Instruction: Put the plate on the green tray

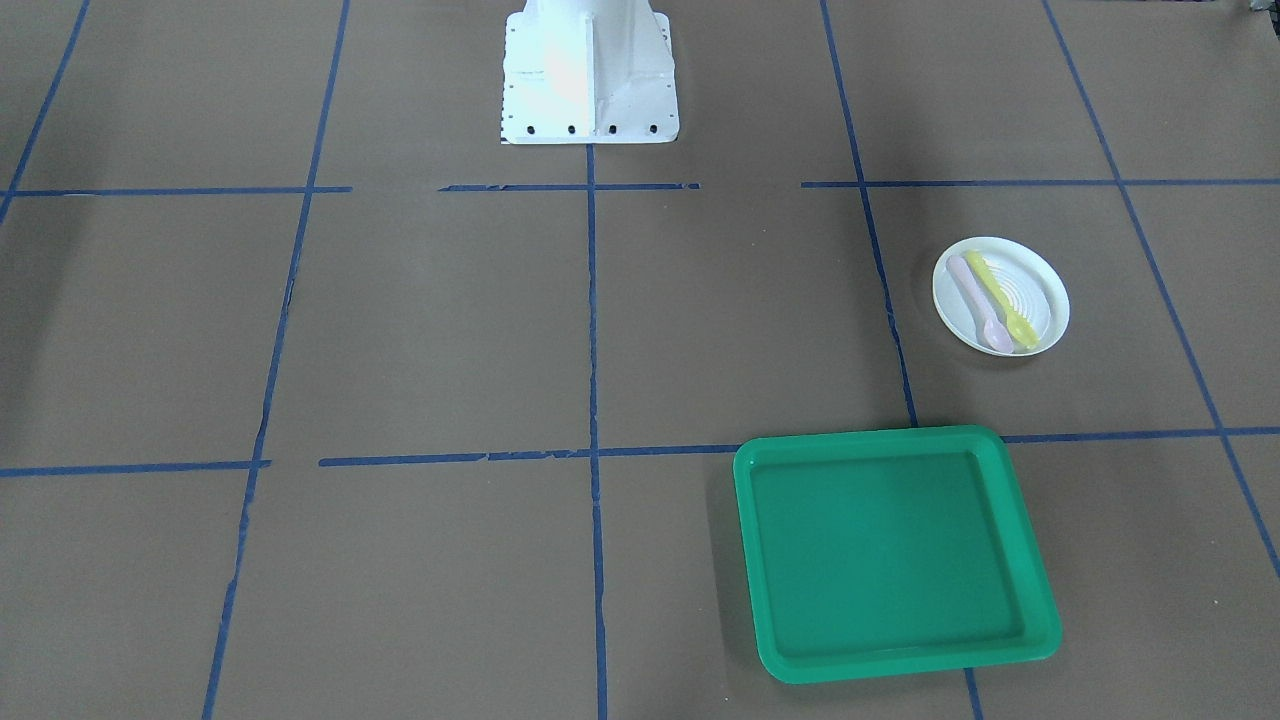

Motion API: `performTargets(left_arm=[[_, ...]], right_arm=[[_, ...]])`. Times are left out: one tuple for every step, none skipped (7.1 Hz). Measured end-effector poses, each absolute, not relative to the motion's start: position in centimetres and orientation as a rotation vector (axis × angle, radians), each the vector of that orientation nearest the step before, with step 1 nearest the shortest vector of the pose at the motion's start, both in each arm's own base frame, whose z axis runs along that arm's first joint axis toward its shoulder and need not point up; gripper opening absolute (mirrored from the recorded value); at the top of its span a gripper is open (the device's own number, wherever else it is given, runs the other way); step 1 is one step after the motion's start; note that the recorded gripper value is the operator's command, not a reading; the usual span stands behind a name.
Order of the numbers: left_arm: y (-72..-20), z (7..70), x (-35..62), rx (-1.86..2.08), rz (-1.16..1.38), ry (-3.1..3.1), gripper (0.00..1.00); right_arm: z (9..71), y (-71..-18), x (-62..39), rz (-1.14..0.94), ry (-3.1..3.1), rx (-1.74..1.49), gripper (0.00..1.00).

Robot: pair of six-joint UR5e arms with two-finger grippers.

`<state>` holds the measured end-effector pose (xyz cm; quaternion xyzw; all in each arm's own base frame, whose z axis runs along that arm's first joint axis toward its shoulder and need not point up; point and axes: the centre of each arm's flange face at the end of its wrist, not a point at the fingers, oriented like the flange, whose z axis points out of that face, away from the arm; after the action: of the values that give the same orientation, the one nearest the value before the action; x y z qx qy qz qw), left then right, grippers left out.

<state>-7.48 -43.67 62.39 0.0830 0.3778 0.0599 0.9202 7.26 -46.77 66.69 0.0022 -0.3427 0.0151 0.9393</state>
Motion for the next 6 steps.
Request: performTargets(left_arm=[[-43.8, 62.6, -5.6, 0.138, 0.132, 0.793, 1.00], [-44.0, 62.6, -2.5, 0.090, 0.135, 0.807, 1.00], [-44.3, 62.3, 0.9, 0.063, 0.119, 0.818, 1.00], [-44.3, 62.0, 4.2, 0.055, 0.089, 0.835, 1.00], [-44.0, 61.8, 7.6, 0.047, 0.053, 0.858, 1.00], [-43.6, 61.9, 10.6, 0.052, 0.014, 0.876, 1.00]], right_arm=[[66.7, -46.8, 7.3, 0.031, -0.700, 0.005, 1.00], [66.7, -46.8, 7.3, 0.031, -0.700, 0.004, 1.00], [66.7, -46.8, 7.3, 0.031, -0.700, 0.004, 1.00], [66.7, -46.8, 7.3, 0.031, -0.700, 0.004, 1.00], [66.7, -46.8, 7.3, 0.031, -0.700, 0.004, 1.00], [66.7, -46.8, 7.3, 0.031, -0.700, 0.005, 1.00]])
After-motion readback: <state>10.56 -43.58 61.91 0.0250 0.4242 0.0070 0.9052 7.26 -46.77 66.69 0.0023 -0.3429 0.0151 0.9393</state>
